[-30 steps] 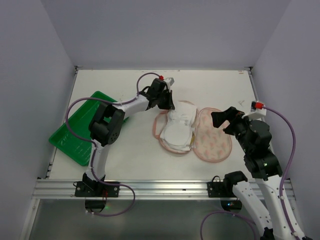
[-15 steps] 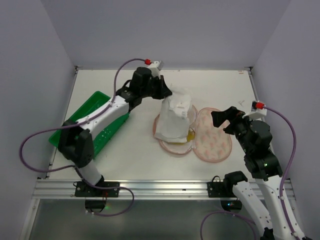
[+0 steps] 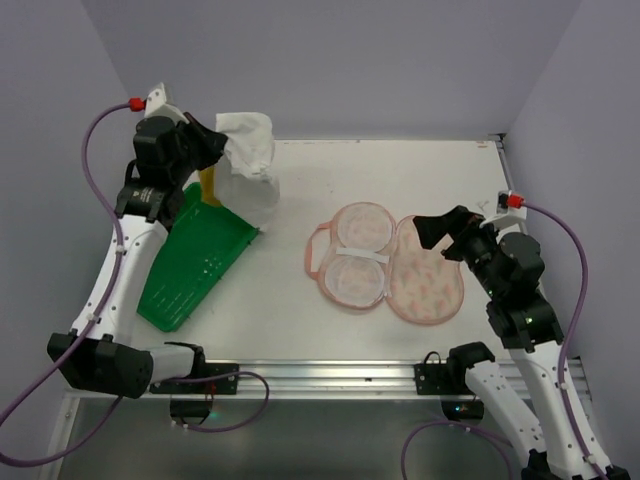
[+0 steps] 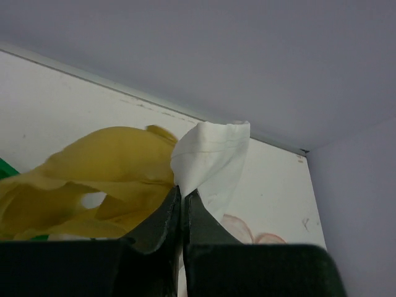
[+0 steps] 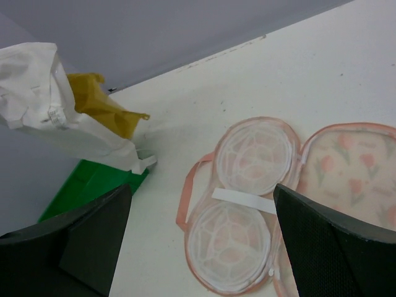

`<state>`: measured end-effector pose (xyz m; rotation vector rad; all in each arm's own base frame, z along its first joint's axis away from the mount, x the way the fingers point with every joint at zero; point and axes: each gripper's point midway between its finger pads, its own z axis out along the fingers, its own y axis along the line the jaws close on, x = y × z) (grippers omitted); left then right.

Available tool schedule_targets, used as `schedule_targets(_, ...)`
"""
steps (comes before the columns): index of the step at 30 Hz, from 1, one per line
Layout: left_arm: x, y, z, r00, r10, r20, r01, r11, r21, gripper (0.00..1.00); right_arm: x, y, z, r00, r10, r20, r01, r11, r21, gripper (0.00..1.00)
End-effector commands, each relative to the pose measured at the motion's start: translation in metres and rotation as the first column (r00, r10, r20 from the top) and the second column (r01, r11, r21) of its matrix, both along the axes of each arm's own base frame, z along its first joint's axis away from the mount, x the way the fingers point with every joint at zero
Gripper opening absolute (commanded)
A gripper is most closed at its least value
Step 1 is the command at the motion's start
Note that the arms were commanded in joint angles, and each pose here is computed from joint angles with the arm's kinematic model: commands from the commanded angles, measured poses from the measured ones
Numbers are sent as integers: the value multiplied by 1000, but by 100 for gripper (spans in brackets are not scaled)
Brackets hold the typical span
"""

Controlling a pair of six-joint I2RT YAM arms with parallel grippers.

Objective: Unzip the laundry bag and remove the bra

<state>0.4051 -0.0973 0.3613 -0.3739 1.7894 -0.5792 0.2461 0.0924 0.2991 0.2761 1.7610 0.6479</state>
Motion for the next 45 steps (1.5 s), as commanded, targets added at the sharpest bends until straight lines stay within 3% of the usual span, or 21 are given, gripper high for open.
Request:
schedule_targets(1, -12, 21, 59, 994, 57, 93, -52, 997, -57, 0, 1, 11, 22, 996, 54, 68, -56, 998, 35, 99)
schedule_targets(6, -13, -16, 65, 986, -133, 103, 145, 982, -124, 0, 3, 14, 20, 995, 70, 68, -73, 997, 35, 99)
schedule_targets(9, -18, -65, 54, 949, -306, 79, 314, 937, -153, 0, 3, 13, 20, 996, 64, 68, -67, 997, 36, 99)
schedule_targets(12, -36, -129, 54, 882, -465, 80, 472, 870, -143, 0, 1, 9, 20, 997, 45, 70, -47, 998, 35, 99)
schedule_targets(13, -54, -156, 56, 831, -550, 80, 555, 815, -167, 0, 0, 7, 24, 996, 37, 82, -40, 999, 35, 99)
schedule_targets(16, -80, -195, 66, 757, -646, 100, 652, 735, -187, 0, -4, 1, 30, 995, 4, 99, -7, 999, 35, 99)
schedule_targets(23, -121, -232, 78, 623, -766, 158, 775, 579, -252, 0, -16, -25, 40, 983, -122, 138, 117, 992, 44, 99)
schedule_targets(25, -114, -237, 47, 629, -770, 104, 761, 583, -286, 0, -17, -31, 41, 977, -154, 147, 148, 988, 47, 99)
schedule_targets(31, -87, -273, -64, 568, -823, -12, 742, 518, -426, 0, -15, -36, 27, 979, -181, 100, 179, 984, 26, 99)
schedule_targets(37, -35, -288, -175, 595, -777, -205, 680, 623, -388, 1, -9, -33, 3, 984, -175, 35, 174, 985, 15, 99)
schedule_targets(39, -17, -287, -187, 618, -755, -219, 673, 653, -349, 7, -8, -31, -2, 985, -170, 21, 170, 985, 11, 99)
schedule_targets(42, 3, -278, -213, 641, -716, -275, 639, 697, -324, 32, -8, -30, -7, 987, -161, 14, 161, 987, -1, 99)
schedule_targets(43, 5, -276, -216, 642, -712, -285, 635, 702, -323, 46, -8, -30, -7, 987, -158, 14, 158, 987, -3, 99)
schedule_targets(45, 7, -270, -211, 649, -708, -276, 636, 705, -314, 63, -9, -29, -8, 989, -147, 11, 147, 989, -16, 99)
